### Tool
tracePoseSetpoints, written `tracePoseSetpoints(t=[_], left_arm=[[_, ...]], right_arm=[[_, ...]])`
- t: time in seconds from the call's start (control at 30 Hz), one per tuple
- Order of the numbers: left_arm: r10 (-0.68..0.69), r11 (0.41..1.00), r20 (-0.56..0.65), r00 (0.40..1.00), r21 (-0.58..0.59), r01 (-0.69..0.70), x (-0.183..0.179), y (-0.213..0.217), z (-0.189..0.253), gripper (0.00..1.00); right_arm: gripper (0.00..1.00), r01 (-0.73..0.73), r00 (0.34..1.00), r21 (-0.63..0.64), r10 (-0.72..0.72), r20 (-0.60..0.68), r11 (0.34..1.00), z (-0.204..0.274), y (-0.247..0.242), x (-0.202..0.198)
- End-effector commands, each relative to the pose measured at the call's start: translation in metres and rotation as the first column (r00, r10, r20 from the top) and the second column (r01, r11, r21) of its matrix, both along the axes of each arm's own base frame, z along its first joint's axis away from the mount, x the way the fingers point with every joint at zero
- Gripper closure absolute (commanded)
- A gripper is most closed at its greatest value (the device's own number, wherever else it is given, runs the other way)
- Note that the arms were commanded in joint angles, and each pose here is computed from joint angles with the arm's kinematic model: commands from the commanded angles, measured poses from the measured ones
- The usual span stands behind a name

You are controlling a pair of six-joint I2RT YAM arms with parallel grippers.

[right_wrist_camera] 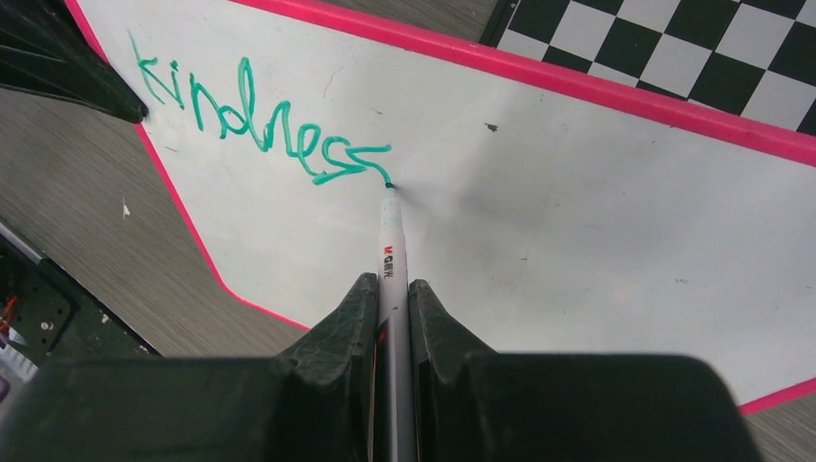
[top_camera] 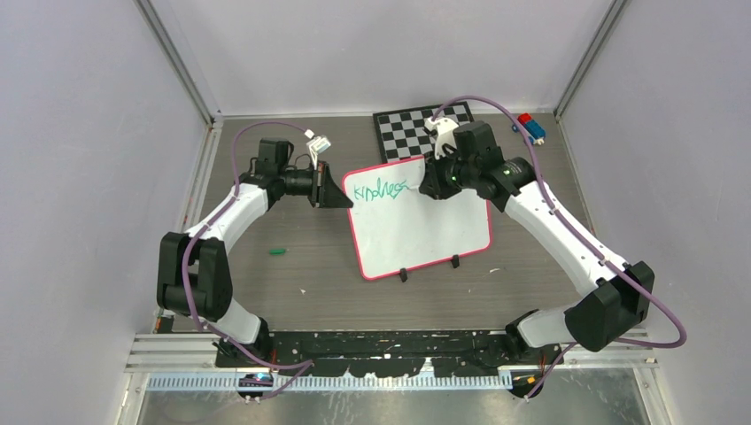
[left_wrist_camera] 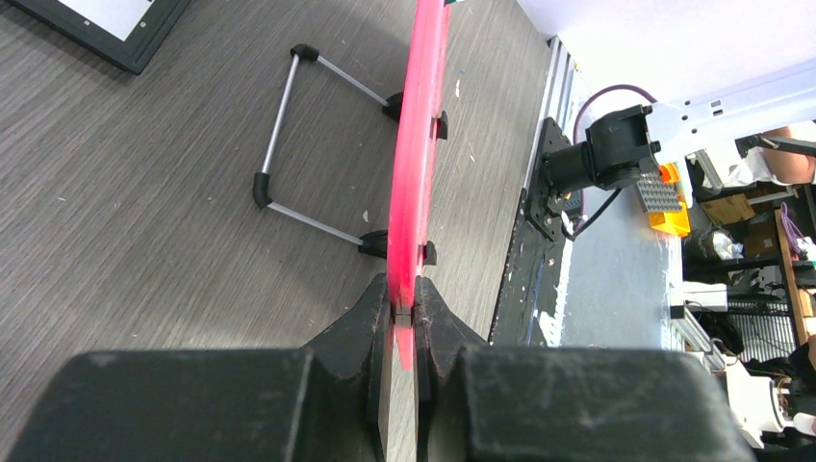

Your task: Write a sentence on the whiteboard

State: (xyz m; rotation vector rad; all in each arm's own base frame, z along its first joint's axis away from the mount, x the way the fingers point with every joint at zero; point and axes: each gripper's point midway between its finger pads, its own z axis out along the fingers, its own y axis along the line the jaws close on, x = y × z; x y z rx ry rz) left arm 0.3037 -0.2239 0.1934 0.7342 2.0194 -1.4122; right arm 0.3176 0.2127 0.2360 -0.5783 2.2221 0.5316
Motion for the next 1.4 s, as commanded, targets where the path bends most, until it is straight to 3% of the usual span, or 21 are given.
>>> tracePoseSetpoints(t=[0.0, 0.77, 0.9, 1.1, 1.37], left_arm=[[-0.027, 0.999, 0.002, 1.000, -0.018, 0.027, -0.007, -0.003, 0.005, 1.00], [-0.018, 1.000, 0.012, 1.000, -0.020, 0.018, -0.008, -0.002, 0.005, 0.99], [-0.013, 1.000, 0.017, 1.000, -0.025, 0.014, -0.008, -0.002, 0.006, 0.92], [-0.007, 1.000, 0.031, 1.000, -0.028, 0.007, -0.009, -0.002, 0.008, 0.67], [-0.002, 1.000, 0.033, 0.999, -0.028, 0.003, -0.010, -0.002, 0.007, 0.51]], right_arm=[[1.00, 0.011, 1.000, -0.042, -0.011, 0.017, 0.999, -0.001, -0.008, -0.002], [1.00, -0.151, 0.988, 0.161, 0.151, 0.014, 0.975, 0.046, 0.032, -0.026], [1.00, -0.143, 0.989, 0.162, 0.145, -0.001, 0.976, 0.045, 0.027, -0.028], [1.00, -0.100, 0.995, 0.136, 0.099, 0.011, 0.986, 0.043, 0.012, -0.027], [1.00, -0.077, 0.997, 0.084, 0.077, 0.010, 0.993, 0.040, -0.008, -0.031]])
